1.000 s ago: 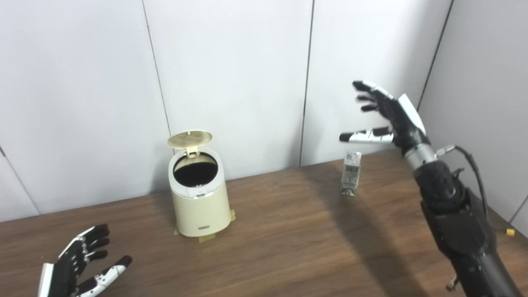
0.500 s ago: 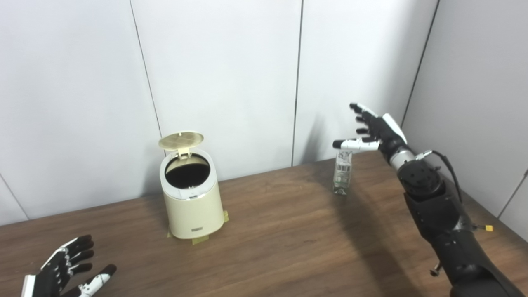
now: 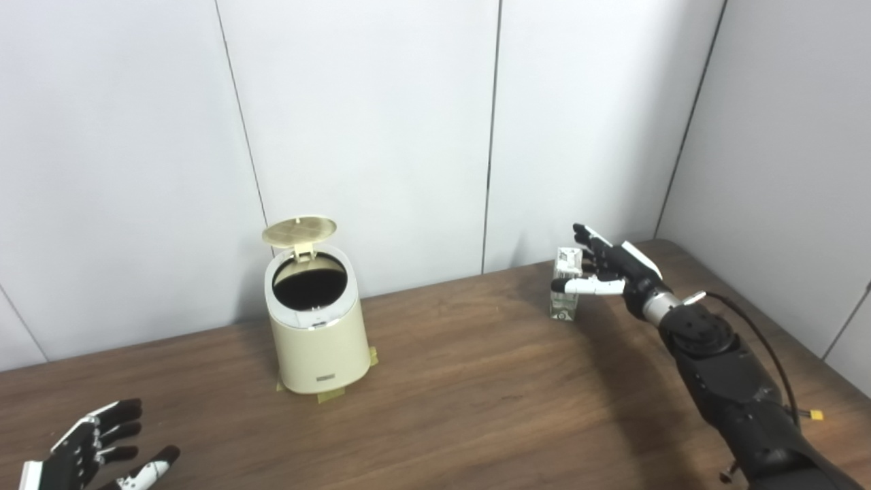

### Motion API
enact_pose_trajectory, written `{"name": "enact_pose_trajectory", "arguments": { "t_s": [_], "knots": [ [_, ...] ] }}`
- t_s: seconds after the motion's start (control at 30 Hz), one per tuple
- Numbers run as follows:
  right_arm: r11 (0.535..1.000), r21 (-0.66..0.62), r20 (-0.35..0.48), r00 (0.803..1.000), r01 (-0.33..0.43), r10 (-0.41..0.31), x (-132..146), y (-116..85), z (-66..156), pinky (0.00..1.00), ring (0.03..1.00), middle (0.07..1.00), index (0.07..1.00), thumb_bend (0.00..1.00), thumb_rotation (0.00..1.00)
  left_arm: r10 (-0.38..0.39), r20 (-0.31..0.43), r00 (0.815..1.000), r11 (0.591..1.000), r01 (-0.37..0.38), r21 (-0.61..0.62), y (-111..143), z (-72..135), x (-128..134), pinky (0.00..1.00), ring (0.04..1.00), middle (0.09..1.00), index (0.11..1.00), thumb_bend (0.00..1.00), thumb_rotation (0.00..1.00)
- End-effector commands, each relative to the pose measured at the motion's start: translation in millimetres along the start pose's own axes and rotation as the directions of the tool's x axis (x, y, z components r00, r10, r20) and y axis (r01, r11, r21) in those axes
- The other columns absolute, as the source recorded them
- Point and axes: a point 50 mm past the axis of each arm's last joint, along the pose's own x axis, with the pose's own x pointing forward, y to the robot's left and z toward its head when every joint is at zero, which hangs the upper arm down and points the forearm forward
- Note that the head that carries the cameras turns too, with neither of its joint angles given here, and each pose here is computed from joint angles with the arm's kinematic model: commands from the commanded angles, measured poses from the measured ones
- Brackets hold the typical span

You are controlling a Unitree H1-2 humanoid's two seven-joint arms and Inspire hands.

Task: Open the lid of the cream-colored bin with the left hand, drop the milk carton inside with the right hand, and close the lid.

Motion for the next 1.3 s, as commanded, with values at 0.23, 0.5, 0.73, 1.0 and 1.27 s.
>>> {"name": "enact_pose_trajectory", "arguments": {
  "t_s": [0.23, 0.5, 0.73, 1.0, 1.27],
  "knots": [
    [0.997, -0.006, 0.054, 0.996, 0.075, -0.075, 9.6, -3.3, 20.3, 0.87, 0.932, 0.950, 0.952, 0.85, 0.09, 0.000, 0.069, 0.998, 1.000, -0.001, 0.012, 8.2, 18.1, 9.4, 0.64, 0.727, 0.749, 0.714, 0.68, 0.00],
    [0.978, -0.025, 0.048, 0.978, 0.207, -0.205, 16.6, 10.3, 10.7, 0.76, 0.813, 0.830, 0.853, 0.80, 0.07, 0.003, 0.051, 0.999, 1.000, -0.004, 0.023, 8.2, 19.2, 6.3, 0.63, 0.721, 0.745, 0.710, 0.68, 0.00],
    [0.959, 0.022, 0.042, 0.958, 0.282, -0.283, 25.9, 22.1, 3.5, 0.72, 0.753, 0.776, 0.793, 0.78, 0.02, 0.014, 0.043, 0.999, 0.999, -0.016, 0.049, 8.7, 21.3, 4.3, 0.61, 0.708, 0.734, 0.698, 0.70, 0.00],
    [0.898, 0.168, -0.041, 0.913, 0.408, -0.407, 38.7, 53.1, -0.5, 0.61, 0.712, 0.761, 0.742, 0.77, 0.00, 0.003, 0.046, 0.999, 0.999, -0.005, 0.037, 8.3, 20.7, 5.7, 0.62, 0.701, 0.738, 0.708, 0.67, 0.00],
    [0.828, 0.063, -0.017, 0.830, 0.557, -0.558, 43.1, 85.6, 5.5, 0.34, 0.402, 0.451, 0.518, 0.53, 0.00, 0.008, 0.042, 0.999, 1.000, -0.009, 0.023, 4.0, 22.1, 3.9, 0.61, 0.699, 0.731, 0.699, 0.66, 0.00]
  ]
}}
